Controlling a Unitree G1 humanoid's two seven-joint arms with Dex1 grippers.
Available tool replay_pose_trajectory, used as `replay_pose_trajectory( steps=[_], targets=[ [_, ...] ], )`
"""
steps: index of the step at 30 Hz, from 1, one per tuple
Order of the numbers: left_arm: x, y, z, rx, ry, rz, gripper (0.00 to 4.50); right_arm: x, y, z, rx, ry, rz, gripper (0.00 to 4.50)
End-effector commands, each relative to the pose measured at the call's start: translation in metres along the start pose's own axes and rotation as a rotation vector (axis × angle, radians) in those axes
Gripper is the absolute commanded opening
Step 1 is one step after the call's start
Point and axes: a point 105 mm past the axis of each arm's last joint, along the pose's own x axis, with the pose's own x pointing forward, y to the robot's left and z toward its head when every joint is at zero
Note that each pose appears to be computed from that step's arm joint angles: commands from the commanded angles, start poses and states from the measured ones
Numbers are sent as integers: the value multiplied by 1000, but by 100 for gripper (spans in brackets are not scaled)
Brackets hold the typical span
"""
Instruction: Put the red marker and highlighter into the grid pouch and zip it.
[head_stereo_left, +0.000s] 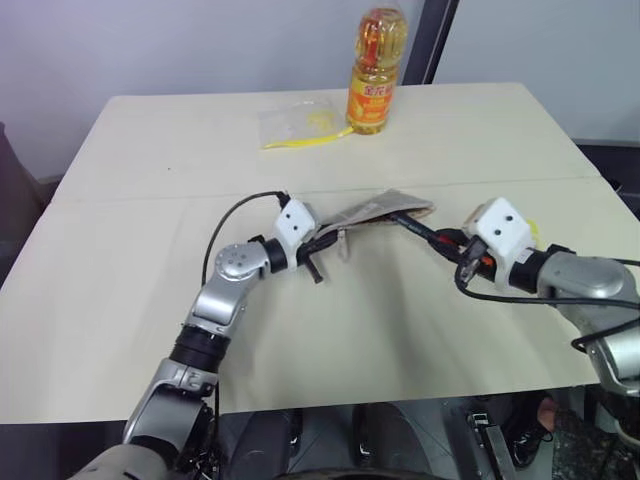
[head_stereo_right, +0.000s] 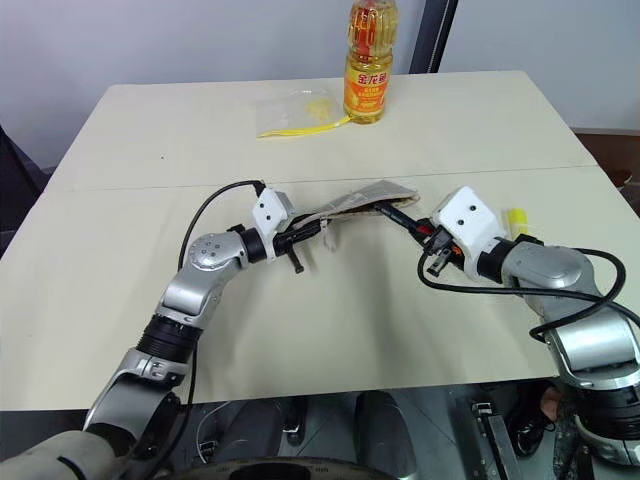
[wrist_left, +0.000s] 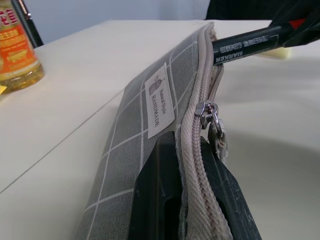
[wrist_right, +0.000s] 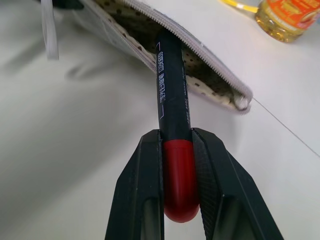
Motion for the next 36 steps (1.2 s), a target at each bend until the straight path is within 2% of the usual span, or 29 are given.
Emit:
replay_pose_trajectory(
  steps=[1, 3, 7, 12, 16, 22, 23, 24, 28, 30, 33, 36],
  targets=[
    [-1, -6, 15, 101, -36, -50, 0, -2, 1, 6, -127, 18, 17, 31],
    [-2, -10, 12, 152, -17, -87, 0, -1, 6, 6, -183, 32, 48, 31],
    [-5, -18, 8, 237, 9, -185, 0, 9, 37, 18, -262, 2, 201, 31],
    [-7, -27, 8, 248, 2, -247, 0, 23, 61, 34, -326, -59, 288, 31],
    [-12, -34, 9, 246, 0, -284, 0, 28, 61, 40, -326, -74, 280, 31],
    [-14, -34, 12, 227, -5, -269, 0, 23, 44, 42, -264, -71, 221, 31],
    [-14, -32, 12, 214, -8, -257, 0, 22, 41, 43, -254, -73, 210, 132],
    [-13, -31, 13, 201, -11, -245, 0, 20, 37, 44, -244, -78, 196, 168],
    [-12, -25, 10, 156, 1, -197, 0, 2, 22, 49, -102, -135, 132, 373],
    [-10, -23, 7, 131, 11, -173, 0, -10, 15, 46, -11, -156, 107, 373],
    [-6, -20, 0, 91, 24, -132, 0, -23, -12, 25, 153, -155, -42, 373],
    [-3, -18, -5, 87, 37, -96, 0, -28, -48, -22, 300, -77, -292, 373]
  ],
)
